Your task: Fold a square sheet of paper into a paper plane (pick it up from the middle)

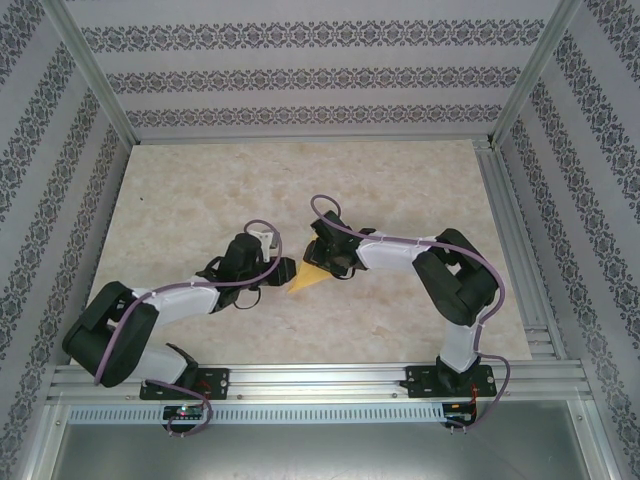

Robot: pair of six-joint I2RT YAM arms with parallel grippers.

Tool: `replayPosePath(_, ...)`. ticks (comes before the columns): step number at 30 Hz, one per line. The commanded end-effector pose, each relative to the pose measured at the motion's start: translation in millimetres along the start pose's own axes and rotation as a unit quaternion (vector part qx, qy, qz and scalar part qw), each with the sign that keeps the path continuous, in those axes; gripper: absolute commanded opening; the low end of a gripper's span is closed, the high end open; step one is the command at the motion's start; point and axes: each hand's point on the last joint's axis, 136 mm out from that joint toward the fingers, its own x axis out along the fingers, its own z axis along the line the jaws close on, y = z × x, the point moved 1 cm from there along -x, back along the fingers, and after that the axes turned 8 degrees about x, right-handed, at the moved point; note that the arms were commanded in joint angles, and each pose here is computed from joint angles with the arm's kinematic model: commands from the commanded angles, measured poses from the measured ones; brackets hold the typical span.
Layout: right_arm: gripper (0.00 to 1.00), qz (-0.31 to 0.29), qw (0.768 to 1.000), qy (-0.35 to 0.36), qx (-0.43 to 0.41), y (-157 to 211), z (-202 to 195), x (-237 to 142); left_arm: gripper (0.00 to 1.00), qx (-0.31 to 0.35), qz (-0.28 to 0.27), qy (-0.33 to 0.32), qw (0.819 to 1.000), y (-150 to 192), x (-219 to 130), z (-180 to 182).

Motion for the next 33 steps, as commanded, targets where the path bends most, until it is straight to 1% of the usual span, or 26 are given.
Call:
replayPosePath(1, 0.51, 0.023, 0.987, 0.159, -0.001, 21, -82, 17, 0.35, -0.025, -0.004, -0.023, 0.999, 1, -9, 9)
replayPosePath(5, 0.52, 0.026, 0.985, 0.17, -0.003, 22, -82, 17, 0.39, -0.033, 0.002, -0.001, 0.999, 1, -6, 2)
replayPosePath(8, 0.48, 0.024, 0.984, 0.174, 0.0, 22, -82, 17, 0.39, -0.044, 0.001, 0.01, 0.999, 3, -3, 1)
replayPosePath(12, 0.45, 0.022, 0.983, 0.18, 0.005, 22, -84, 15, 0.35, -0.042, -0.001, 0.031, 0.999, 0, 0, -5)
replayPosePath(14, 0.45, 0.023, 0.983, 0.183, 0.004, 22, -85, 15, 0.35, -0.041, 0.003, 0.033, 0.999, 0, 1, -6)
replayPosePath(16, 0.46, 0.024, 0.982, 0.187, 0.004, 22, -85, 16, 0.34, -0.037, 0.01, 0.039, 0.999, 2, 4, -8)
replayPosePath(21, 0.5, 0.027, 0.98, 0.197, 0.003, 22, -85, 19, 0.26, -0.038, 0.032, 0.069, 0.996, 7, 14, -14)
replayPosePath(26, 0.51, 0.03, 0.978, 0.206, 0.009, 24, -89, 22, 0.21, -0.042, 0.036, 0.09, 0.994, 8, 20, -19)
replayPosePath(31, 0.51, 0.035, 0.976, 0.212, 0.018, 26, -91, 25, 0.2, -0.039, 0.036, 0.109, 0.993, 5, 21, -26)
replayPosePath(33, 0.51, 0.036, 0.976, 0.212, 0.02, 26, -92, 26, 0.2, -0.038, 0.039, 0.106, 0.993, 5, 22, -25)
